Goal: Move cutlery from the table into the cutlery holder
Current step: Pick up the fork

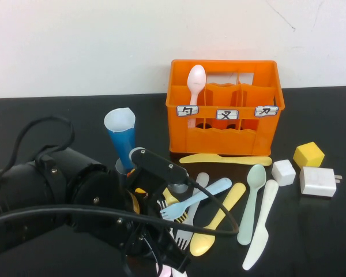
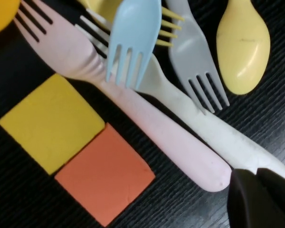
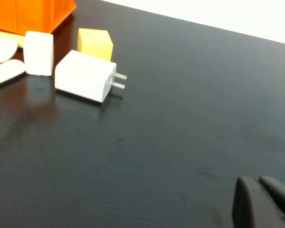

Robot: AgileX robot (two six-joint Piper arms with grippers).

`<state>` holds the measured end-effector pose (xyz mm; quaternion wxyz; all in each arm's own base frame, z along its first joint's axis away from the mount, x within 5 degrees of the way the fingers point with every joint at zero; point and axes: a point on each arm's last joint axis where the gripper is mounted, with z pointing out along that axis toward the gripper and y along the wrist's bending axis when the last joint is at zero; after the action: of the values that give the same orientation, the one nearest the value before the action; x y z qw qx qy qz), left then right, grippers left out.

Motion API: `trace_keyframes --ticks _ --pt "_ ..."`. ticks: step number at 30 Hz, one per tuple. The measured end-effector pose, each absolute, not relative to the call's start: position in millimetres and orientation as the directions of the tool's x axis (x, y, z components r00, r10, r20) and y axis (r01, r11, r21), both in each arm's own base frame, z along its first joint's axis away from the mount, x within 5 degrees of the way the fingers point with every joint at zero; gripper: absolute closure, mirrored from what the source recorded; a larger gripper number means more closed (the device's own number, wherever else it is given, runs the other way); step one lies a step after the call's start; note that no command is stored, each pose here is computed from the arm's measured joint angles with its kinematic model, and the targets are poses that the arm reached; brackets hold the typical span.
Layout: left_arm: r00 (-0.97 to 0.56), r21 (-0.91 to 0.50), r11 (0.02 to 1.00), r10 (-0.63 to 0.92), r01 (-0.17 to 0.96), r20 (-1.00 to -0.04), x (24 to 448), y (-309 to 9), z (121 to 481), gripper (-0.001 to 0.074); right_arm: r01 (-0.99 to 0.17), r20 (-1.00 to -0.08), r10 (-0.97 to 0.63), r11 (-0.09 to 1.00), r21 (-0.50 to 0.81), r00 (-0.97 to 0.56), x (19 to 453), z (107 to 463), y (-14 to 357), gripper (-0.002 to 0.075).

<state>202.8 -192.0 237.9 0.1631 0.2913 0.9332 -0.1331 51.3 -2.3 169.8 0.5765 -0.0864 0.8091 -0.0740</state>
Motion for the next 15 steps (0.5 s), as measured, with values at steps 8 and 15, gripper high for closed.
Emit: trace_keyframes --ticks 8,15 --pt "-0.805 -0.169 0.826 0.444 0.538 -0.394 213.3 -182.4 238.6 0.0699 -0.055 -0.92 -0.225 0.974 -0.219 -0.32 51.3 169.8 -2.3 0.0729" --pt "-0.862 -0.28 0.864 0.283 0.419 -0.42 226.5 -181.8 236.7 0.0512 -0.055 -0.92 -0.225 0.974 -0.219 -0.32 51.3 169.8 -2.3 0.0729"
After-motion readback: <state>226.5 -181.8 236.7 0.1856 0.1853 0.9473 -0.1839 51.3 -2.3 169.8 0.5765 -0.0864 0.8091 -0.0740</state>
